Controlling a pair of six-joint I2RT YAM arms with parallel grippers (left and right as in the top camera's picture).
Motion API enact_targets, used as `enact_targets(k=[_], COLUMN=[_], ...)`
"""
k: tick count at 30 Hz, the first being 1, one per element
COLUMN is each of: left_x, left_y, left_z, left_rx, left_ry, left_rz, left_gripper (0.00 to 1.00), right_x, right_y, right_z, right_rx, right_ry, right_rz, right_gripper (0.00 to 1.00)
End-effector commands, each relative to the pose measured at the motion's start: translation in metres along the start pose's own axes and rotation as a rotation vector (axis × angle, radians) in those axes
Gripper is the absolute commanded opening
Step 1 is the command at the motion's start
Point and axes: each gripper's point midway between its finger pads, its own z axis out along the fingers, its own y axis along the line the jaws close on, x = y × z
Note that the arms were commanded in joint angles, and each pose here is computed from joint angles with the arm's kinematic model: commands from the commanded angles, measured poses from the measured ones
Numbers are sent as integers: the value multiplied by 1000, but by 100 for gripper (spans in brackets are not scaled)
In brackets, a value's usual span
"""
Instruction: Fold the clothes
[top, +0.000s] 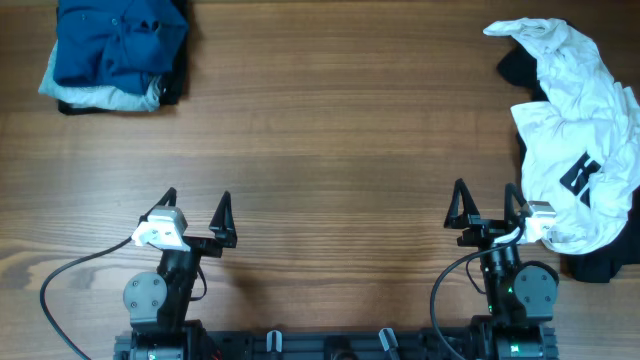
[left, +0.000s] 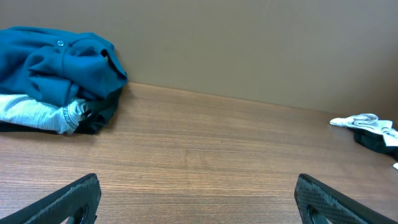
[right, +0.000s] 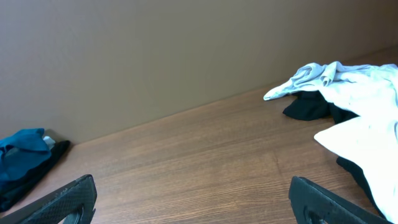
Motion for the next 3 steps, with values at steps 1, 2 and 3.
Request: enact_targets(k=[1,2,3], left_x=[0,0,0], left_y=[2,2,2], left_z=[0,0,0], left_rx=[-10,-10,-10], left_ry=[-6,-6,-6], left_rz=[-9,-9,-9], left_gripper=[100,100,100], right_x=[-3,-3,-3], right_y=[-3,-3,-3], right_z=[0,0,0], right_rx=[15,15,15], right_ry=[-17,-17,-17], right_rz=[7,8,8], right_gripper=[100,100,100])
